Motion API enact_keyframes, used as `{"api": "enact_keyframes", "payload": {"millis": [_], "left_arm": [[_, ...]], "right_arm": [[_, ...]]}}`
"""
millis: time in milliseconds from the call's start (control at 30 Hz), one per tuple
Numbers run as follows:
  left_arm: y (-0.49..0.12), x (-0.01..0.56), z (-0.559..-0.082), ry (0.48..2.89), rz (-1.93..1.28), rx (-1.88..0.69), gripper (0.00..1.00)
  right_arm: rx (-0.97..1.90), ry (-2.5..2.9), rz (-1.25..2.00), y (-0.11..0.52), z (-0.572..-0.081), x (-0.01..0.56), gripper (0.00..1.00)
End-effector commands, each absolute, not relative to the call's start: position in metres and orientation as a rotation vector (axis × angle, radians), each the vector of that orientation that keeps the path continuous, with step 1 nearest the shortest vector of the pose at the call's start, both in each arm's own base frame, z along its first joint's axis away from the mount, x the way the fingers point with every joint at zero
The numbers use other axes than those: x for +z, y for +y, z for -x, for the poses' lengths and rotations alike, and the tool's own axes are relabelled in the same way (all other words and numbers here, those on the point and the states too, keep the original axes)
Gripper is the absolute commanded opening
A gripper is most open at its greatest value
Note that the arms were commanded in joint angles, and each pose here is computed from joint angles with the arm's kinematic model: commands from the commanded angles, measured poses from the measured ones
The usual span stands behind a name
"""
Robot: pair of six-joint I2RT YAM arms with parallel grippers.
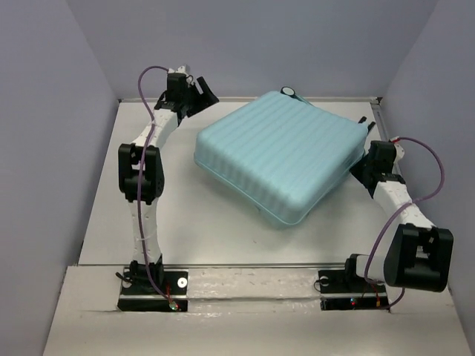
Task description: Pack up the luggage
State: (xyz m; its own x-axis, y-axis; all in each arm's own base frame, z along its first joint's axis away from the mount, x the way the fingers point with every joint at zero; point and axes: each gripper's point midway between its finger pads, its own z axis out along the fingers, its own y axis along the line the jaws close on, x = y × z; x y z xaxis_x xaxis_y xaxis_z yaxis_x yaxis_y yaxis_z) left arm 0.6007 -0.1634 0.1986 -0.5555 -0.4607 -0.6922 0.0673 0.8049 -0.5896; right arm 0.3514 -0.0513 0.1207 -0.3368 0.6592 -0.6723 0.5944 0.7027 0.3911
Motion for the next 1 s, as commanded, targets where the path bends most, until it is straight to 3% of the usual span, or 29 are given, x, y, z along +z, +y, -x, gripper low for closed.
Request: {"api": "enact_keyframes", "payload": {"millis": [0, 167, 400, 467, 533, 600, 733, 967], "left_arm": [[-0.203, 0.173, -0.571, 2.165, 0.199, -0.870, 0.86], [-0.215, 0.138, -0.510, 2.120, 0.295, -1.025, 0.83], [-0.189, 0.114, -0.424, 2.073, 0.411, -0.989, 0.82], [-0.188, 0.127, -0.408, 2.022, 0.401, -0.993, 0.83], [-0.181, 0.116, -0.392, 2.036, 0.423, -0.959, 0.83], [-0.168, 0.131, -0.392, 1.990, 0.439, -0.929, 0.83], [-0.125, 0.179, -0.411, 1.899, 0.502, -0.777, 0.88], [-0.064, 0.310, -0.423, 1.617, 0.561, -0.685, 0.93]], "right_arm": [[0.534, 1.950, -0.662, 0.012, -0.398, 0.162, 0.07], [0.830, 2.097, -0.229, 0.128, -0.437, 0.167, 0.07], [0.964, 2.164, -0.049, 0.198, -0.459, 0.154, 0.07], [0.976, 2.147, -0.038, 0.200, -0.463, 0.163, 0.07], [0.949, 2.149, -0.059, 0.196, -0.461, 0.163, 0.13], [0.890, 2.140, -0.067, 0.187, -0.458, 0.168, 0.29], [0.717, 2.181, -0.111, 0.162, -0.444, 0.163, 0.48], [0.601, 2.129, -0.232, 0.101, -0.403, 0.173, 0.49]]}}
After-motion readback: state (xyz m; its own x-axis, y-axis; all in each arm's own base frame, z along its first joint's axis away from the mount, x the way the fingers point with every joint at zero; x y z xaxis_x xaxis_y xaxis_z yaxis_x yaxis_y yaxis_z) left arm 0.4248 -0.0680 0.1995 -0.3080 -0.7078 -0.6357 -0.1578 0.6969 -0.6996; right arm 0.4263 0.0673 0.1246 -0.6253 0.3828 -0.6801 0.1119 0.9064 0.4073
